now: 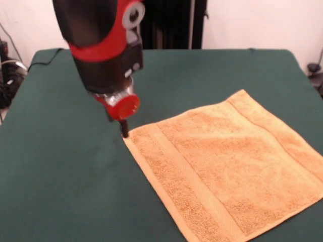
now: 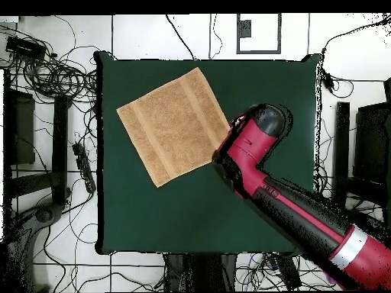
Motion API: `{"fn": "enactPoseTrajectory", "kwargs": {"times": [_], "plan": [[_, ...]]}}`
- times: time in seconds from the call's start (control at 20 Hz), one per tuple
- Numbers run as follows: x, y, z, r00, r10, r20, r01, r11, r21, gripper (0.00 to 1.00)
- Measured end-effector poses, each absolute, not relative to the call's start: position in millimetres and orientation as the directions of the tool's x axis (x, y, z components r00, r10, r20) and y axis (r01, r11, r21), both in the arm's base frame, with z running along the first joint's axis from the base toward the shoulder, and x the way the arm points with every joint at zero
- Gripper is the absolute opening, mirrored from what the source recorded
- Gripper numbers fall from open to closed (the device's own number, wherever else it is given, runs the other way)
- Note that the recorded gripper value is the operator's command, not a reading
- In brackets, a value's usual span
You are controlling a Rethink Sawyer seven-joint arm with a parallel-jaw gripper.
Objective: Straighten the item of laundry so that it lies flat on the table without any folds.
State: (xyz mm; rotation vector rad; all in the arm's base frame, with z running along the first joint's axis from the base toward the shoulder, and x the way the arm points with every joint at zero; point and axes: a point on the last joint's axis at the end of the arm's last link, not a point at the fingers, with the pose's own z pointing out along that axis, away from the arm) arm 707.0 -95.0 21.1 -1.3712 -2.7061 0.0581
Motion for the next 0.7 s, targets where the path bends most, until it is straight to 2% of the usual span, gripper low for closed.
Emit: {"fn": "enactPoseTrajectory", "kwargs": {"times": [0.2,0.7], "plan": [[724.7,-89.1,56.4,-0.647,0.762,-0.022,0.758,0.640,-0.124,1.00],[753.5,-33.6,82.0,-0.766,0.625,-0.152,0.641,0.760,-0.104,1.00]]}}
